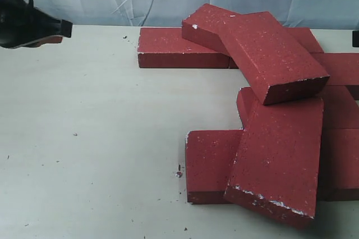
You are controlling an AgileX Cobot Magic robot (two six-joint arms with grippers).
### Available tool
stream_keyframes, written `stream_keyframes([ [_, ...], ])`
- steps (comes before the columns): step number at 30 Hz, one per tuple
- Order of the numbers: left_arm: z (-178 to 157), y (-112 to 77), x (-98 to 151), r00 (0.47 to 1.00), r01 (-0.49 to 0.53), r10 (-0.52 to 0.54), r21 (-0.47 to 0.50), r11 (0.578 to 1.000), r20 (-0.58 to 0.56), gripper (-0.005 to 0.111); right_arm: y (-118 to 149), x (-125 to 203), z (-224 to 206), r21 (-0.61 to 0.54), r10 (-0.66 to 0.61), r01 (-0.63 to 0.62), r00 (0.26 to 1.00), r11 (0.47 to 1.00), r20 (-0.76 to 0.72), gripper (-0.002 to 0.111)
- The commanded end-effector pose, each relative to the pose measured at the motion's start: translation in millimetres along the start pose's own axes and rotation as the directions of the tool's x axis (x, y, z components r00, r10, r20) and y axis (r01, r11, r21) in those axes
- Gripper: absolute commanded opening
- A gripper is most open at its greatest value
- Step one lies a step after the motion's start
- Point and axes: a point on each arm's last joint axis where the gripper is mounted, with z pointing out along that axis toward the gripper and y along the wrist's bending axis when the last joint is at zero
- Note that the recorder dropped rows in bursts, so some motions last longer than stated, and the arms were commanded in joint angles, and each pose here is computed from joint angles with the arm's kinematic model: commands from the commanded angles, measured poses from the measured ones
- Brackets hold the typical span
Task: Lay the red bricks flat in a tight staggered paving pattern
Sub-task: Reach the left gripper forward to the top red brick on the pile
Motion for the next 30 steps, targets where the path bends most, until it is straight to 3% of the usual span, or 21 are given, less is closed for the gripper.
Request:
stream_keyframes([
  [1, 17, -14.9, -11, 0.999, -0.012, 0.018, 0.185, 0.983, -0.030, 0.000, 0, 1, 11, -0.005, -0.019, 0.019, 0.999, 1.000, -0.032, -0.001],
  [10, 62, -23.8, -12, 0.977, 0.212, -0.205, 0.410, 0.887, -0.063, 0.000, 1, -3, 13, -0.011, 0.006, -0.006, 1.000, 1.000, 0.020, -0.001],
  [14, 83, -31.6, -7, 0.944, 0.326, -0.299, 0.561, 0.761, -0.142, 0.000, 1, -3, 14, -0.011, 0.006, -0.005, 1.000, 1.000, 0.019, -0.001],
  [15, 89, -34.0, -6, 0.926, 0.368, -0.337, 0.604, 0.707, -0.169, 0.000, 1, -4, 16, -0.011, 0.006, -0.005, 1.000, 1.000, 0.025, -0.001],
  [18, 106, -37.3, -2, 0.890, 0.439, -0.400, 0.652, 0.619, -0.220, 0.003, 1, -6, 21, -0.010, 0.006, -0.005, 0.999, 1.000, 0.054, -0.001],
  [22, 129, -46.4, 8, 0.872, 0.481, -0.399, 0.647, 0.592, -0.284, 0.027, 2, -4, 31, -0.014, 0.005, -0.004, 0.999, 1.000, 0.036, -0.001],
  [27, 150, -69.8, 16, 0.867, 0.496, -0.351, 0.674, 0.547, -0.353, 0.074, 3, -4, 41, -0.015, 0.004, -0.004, 0.999, 1.000, 0.042, -0.001],
  [30, 159, -84.9, 16, 0.868, 0.495, -0.325, 0.684, 0.536, -0.374, 0.085, 3, -3, 44, -0.016, 0.004, -0.003, 0.999, 1.000, 0.040, -0.001],
])
